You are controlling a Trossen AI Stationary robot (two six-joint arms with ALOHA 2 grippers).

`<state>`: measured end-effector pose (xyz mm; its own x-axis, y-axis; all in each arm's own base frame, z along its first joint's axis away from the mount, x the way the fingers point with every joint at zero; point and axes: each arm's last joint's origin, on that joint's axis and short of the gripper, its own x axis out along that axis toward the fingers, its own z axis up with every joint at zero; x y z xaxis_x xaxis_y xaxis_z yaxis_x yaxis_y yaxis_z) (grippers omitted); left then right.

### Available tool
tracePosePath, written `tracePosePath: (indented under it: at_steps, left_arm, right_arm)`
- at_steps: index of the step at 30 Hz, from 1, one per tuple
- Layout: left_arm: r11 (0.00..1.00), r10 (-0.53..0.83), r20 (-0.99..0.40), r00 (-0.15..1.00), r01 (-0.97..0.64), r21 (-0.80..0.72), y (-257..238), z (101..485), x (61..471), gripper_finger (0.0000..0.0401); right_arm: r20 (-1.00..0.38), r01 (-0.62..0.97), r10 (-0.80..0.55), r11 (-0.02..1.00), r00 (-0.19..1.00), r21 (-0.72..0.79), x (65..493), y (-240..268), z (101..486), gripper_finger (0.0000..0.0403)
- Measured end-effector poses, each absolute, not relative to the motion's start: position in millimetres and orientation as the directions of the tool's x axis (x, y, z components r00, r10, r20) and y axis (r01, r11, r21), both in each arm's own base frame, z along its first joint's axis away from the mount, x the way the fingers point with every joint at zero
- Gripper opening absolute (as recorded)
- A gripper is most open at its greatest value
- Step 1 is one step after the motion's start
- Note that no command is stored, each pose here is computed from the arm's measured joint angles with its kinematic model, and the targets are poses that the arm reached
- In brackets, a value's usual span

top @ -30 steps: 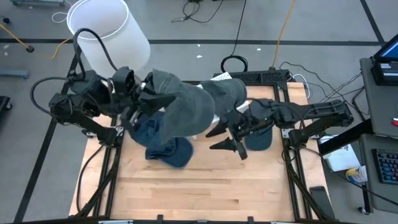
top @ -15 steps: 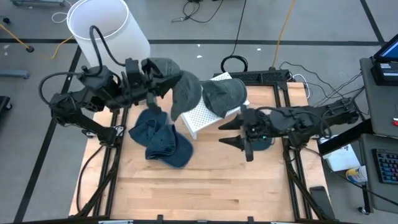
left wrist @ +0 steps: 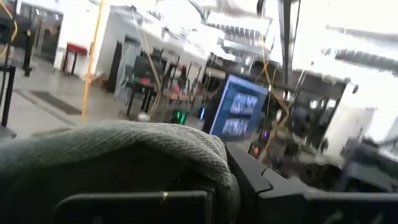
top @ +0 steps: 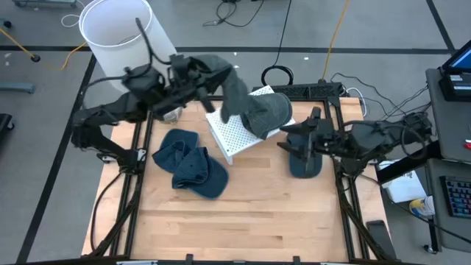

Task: Pick & Place hat
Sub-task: Stack the green cap on top of the other green caps on the shelf

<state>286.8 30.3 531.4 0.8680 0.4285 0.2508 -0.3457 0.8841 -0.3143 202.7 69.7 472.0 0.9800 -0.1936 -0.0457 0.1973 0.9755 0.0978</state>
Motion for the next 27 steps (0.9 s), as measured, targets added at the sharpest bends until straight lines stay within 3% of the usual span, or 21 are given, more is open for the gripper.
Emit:
tracePosePath:
  at_steps: [13,27]
  left_arm:
    - [0.866,0.463,0.404,0.789,-0.306,-0.395,77,498,359,0.0017]
    - [0.83,0.518,0.337,0.786,-0.367,-0.421,112,437,416,0.0017]
  right_arm:
    - [0.087,0.189,-0.194,0.98,0.977,0.06,165,54,496,0.0199]
    - [0.251,0.204,-0.204,0.979,0.946,0.027,126,37,518,0.0199]
